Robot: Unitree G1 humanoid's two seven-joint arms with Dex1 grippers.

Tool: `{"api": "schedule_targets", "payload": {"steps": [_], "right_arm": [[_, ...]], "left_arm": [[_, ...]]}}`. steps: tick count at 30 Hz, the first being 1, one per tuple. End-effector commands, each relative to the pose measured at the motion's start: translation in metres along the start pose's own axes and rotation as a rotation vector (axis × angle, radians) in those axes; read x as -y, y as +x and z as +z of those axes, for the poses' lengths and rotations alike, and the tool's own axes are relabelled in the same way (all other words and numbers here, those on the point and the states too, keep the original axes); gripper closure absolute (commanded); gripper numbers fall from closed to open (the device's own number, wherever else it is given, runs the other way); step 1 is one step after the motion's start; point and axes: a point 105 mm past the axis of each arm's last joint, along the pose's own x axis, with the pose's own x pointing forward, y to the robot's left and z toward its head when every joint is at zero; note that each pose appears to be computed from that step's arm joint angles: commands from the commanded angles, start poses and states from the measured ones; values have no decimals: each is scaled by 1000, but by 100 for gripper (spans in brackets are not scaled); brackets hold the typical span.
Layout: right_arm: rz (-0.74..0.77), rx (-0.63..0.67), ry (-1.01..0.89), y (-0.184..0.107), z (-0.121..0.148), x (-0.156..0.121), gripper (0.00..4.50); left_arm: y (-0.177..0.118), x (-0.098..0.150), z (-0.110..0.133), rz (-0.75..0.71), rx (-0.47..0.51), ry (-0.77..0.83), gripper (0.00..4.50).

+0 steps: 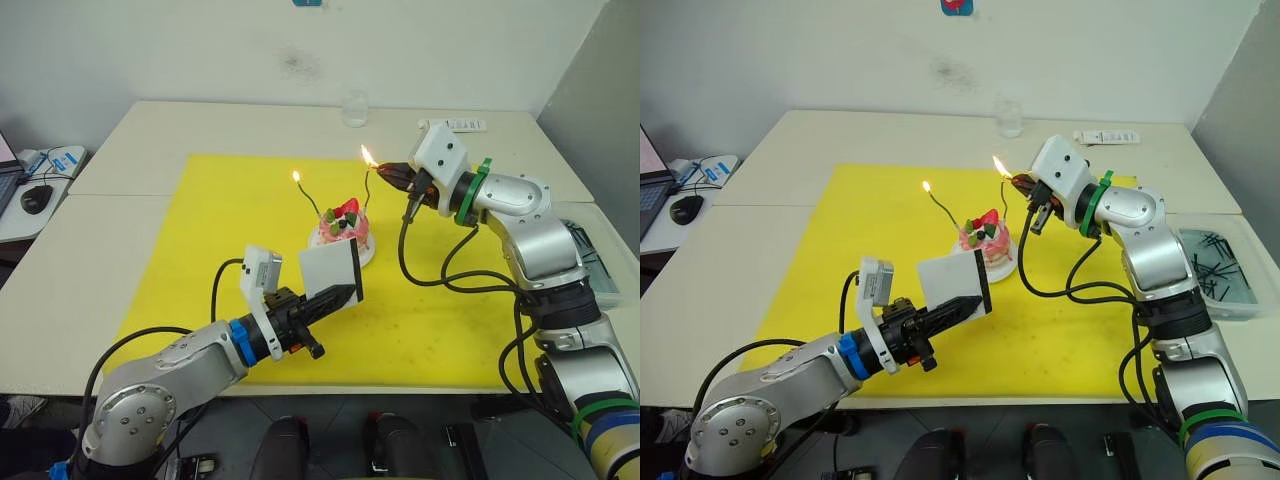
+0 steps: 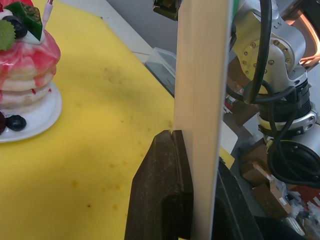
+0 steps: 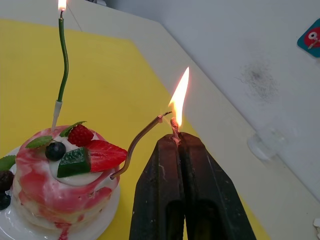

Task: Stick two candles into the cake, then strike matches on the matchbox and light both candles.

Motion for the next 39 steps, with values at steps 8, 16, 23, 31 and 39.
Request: {"api": "schedule_targets", "payload": {"steps": [8,16,23,31,39], "right_arm": [[-26,7,-32,-8,3,4,447],[-40,-14,-27,-13,-4,7,447],[-85,-75,-21,-34,-17,16,447],[-198,-257,19,-93,-55,30,447],[-517,-459,127,-154,-94,61,447]], "left_arm": [[2,10,5,-46,23,15,450],[2,11,4,-46,24,13,450],[2,11,4,-52,23,11,450],[4,11,3,-68,17,9,450],[7,12,2,-88,20,0,450]]}}
